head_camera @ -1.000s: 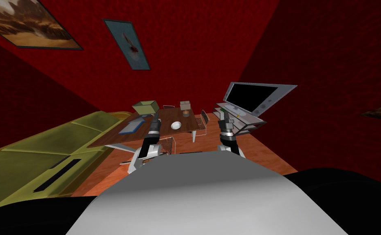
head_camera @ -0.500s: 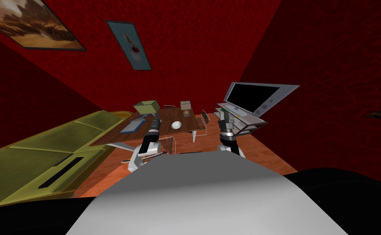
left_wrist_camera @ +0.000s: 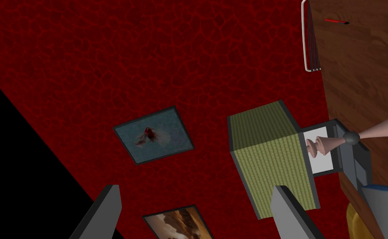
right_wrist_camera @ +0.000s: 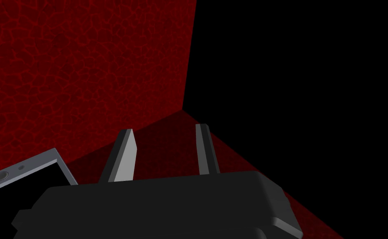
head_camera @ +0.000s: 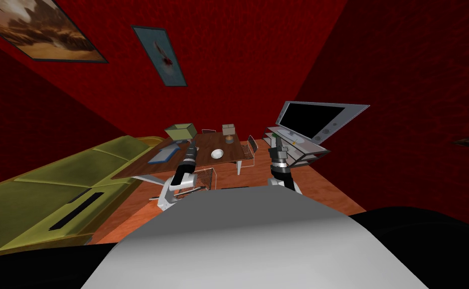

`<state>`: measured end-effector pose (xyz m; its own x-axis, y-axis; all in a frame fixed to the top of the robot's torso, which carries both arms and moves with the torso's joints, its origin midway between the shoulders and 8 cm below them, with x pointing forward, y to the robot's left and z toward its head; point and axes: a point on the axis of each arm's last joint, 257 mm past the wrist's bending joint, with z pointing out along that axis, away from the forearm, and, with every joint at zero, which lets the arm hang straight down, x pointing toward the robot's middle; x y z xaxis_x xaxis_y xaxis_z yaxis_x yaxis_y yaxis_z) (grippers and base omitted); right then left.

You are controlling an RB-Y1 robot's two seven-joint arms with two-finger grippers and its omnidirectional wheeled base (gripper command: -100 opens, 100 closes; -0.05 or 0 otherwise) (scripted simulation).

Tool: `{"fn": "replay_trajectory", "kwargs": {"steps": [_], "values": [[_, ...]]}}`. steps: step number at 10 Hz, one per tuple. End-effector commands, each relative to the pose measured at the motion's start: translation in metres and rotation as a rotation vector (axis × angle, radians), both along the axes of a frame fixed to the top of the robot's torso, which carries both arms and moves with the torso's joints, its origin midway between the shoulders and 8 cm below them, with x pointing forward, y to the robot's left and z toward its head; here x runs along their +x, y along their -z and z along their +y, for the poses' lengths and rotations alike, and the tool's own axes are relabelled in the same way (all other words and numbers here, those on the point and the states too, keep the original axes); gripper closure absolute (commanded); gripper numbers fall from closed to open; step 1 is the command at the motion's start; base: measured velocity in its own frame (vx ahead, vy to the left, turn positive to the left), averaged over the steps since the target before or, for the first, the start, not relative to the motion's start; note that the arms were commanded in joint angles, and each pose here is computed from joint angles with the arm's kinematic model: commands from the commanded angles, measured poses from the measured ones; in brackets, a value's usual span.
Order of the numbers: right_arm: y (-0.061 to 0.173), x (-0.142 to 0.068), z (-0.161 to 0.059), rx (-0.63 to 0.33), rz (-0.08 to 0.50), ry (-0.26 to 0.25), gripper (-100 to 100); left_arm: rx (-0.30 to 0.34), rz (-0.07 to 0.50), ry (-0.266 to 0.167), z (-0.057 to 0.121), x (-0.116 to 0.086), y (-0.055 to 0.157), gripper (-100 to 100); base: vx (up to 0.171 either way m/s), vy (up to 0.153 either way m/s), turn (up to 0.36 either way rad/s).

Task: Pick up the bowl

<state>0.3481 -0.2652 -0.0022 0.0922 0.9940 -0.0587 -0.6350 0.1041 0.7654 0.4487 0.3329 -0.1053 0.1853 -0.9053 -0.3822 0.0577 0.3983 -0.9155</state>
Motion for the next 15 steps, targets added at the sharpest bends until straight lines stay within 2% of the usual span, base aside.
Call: {"fn": "replay_trajectory", "kwargs": {"steps": [1, 9, 15], "values": [[0.0, 0.0, 0.0, 0.0, 0.0, 0.0, 0, -0.007, 0.04, -0.021, 0.008, 0.006, 0.009, -100, 0.008, -0.006, 0.0], [0.0, 0.0, 0.0, 0.0, 0.0, 0.0, 0, -0.056, 0.223, -0.099, 0.036, 0.019, 0.057, -100, 0.015, -0.006, -0.015], [0.0, 0.0, 0.0, 0.0, 0.0, 0.0, 0, -0.112, 0.383, -0.155, 0.053, 0.02, 0.1, -100, 0.024, -0.007, -0.033]]}}
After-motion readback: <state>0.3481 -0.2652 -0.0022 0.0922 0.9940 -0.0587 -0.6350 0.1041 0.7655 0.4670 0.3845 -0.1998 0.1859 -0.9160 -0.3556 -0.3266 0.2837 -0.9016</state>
